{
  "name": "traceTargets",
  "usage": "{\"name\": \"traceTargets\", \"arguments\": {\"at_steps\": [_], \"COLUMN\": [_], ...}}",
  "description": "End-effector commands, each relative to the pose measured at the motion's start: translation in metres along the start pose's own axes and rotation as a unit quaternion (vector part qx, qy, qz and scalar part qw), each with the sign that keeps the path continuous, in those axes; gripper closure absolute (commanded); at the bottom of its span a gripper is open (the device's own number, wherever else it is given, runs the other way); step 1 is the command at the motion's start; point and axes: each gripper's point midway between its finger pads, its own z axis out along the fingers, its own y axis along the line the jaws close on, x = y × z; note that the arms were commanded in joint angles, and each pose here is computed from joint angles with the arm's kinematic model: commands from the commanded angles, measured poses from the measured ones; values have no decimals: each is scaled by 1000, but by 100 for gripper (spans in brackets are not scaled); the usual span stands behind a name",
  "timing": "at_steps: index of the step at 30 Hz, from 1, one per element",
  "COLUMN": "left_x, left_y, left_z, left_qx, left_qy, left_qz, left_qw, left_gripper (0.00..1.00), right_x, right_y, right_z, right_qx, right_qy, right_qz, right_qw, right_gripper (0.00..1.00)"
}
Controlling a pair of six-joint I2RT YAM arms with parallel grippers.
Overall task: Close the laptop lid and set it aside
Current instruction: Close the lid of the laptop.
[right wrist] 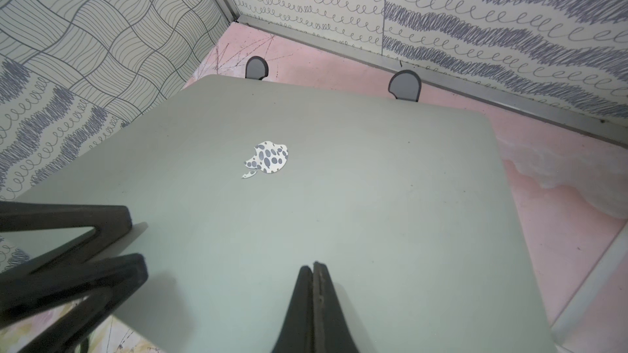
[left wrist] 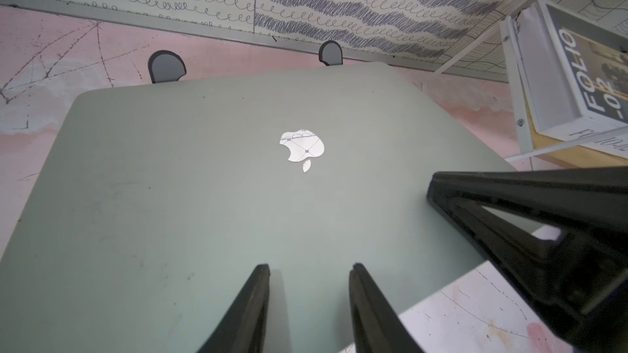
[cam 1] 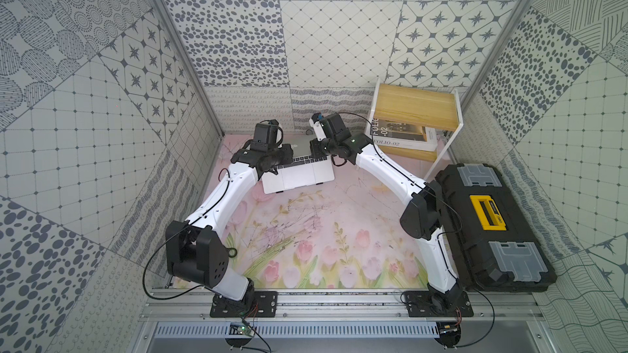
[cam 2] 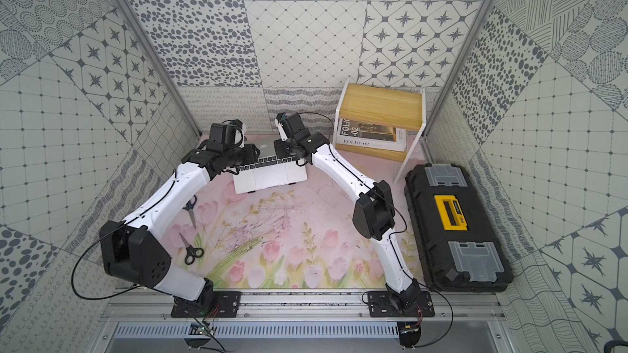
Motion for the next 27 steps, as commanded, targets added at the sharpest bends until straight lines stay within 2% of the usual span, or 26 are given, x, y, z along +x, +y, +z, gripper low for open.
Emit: {"name": "traceTargets", "arguments": {"at_steps": [1, 5, 10, 15, 16, 20, 27], "left_x": [8, 17, 24, 35, 38, 41, 46], "left_y": [5, 9, 10, 14, 15, 16, 17], "left_z": [9, 16, 23, 31, 32, 34, 38], "left_qx": [-6, -9, -10, -15, -17, -16, -14], "left_qy": [2, 7, 18, 30, 33, 35, 40], "left_qz": [2, 3, 4, 9, 10, 9, 5], "left_qw": [1000, 1000, 1000, 999, 999, 999, 999], "left_gripper": [59, 60, 60, 60, 60, 60, 60], "right_x": [-6, -6, -9, -11, -11, -11, 9], "right_y": [10, 11, 17, 15, 12, -2, -14], "right_z": [-10, -13, -24, -37, -38, -38, -13], "right_qx": [-16, -19, -35, -29, -26, -28, -13], "right_qy": [-11, -13, -17, -22, -22, -17, 10], "right_qz": [-8, -9, -11, -16, -15, 20, 5], "right_qw": [1000, 1000, 999, 999, 999, 999, 1000], "right_gripper": [100, 87, 78, 54, 52, 48, 47]}}
